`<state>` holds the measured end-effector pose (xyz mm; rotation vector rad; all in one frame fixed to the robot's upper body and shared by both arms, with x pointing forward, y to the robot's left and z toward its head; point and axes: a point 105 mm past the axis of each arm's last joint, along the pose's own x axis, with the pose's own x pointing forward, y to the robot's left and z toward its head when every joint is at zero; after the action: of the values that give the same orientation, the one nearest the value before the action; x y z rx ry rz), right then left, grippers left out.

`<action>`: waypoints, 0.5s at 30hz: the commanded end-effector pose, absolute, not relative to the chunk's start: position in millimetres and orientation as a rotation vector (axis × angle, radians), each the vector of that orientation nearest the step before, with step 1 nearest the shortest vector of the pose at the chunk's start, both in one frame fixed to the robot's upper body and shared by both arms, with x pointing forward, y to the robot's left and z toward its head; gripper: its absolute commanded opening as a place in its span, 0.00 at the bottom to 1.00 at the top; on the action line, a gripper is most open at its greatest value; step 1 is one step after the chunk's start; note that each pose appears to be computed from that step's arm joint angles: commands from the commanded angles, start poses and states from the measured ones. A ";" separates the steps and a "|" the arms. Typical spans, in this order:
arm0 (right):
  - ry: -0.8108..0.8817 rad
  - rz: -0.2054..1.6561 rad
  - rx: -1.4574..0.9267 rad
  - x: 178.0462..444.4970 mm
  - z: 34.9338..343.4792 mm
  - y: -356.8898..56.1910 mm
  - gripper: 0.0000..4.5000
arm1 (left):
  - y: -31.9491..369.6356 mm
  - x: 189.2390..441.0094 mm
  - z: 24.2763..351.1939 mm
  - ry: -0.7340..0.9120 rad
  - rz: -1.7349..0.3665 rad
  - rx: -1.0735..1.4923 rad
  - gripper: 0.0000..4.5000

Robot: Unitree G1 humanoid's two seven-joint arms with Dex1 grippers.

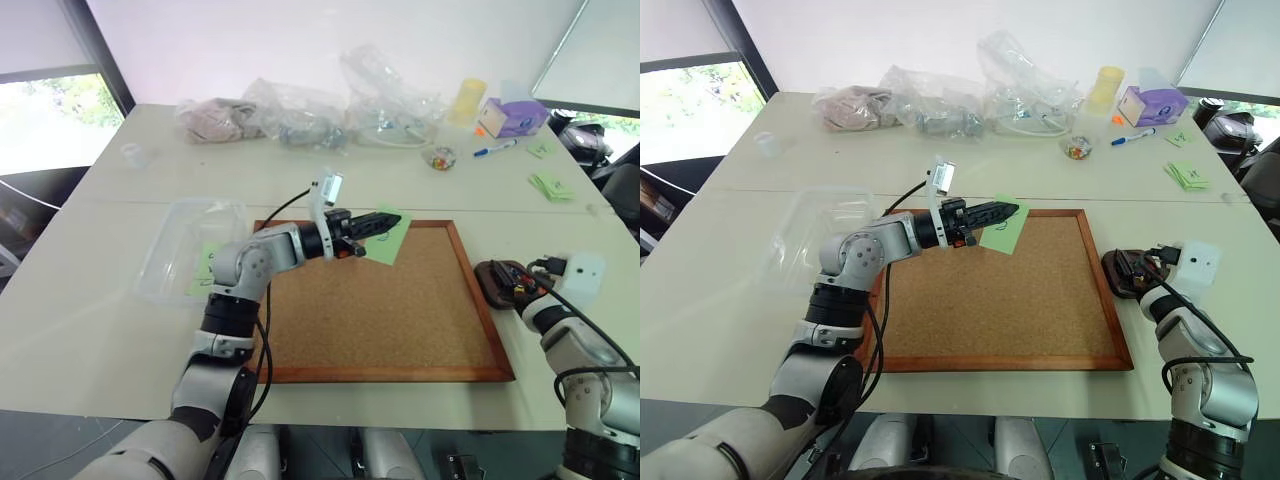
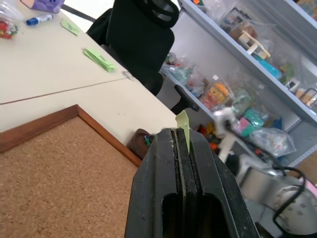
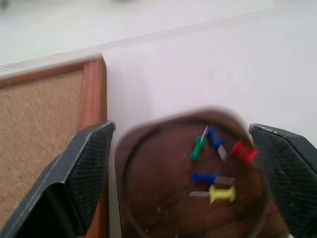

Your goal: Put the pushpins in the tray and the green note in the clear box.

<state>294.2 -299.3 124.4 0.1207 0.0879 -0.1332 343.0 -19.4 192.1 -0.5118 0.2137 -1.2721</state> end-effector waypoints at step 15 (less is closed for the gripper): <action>-0.124 0.540 -0.042 285.5 204.0 -156.6 0.99 | 156.5 374.7 283.8 0.090 -0.867 -0.142 0.00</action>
<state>291.5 -174.0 197.7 -0.0402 -0.1052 0.4598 379.0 151.0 285.0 -0.1586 0.0711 -0.8539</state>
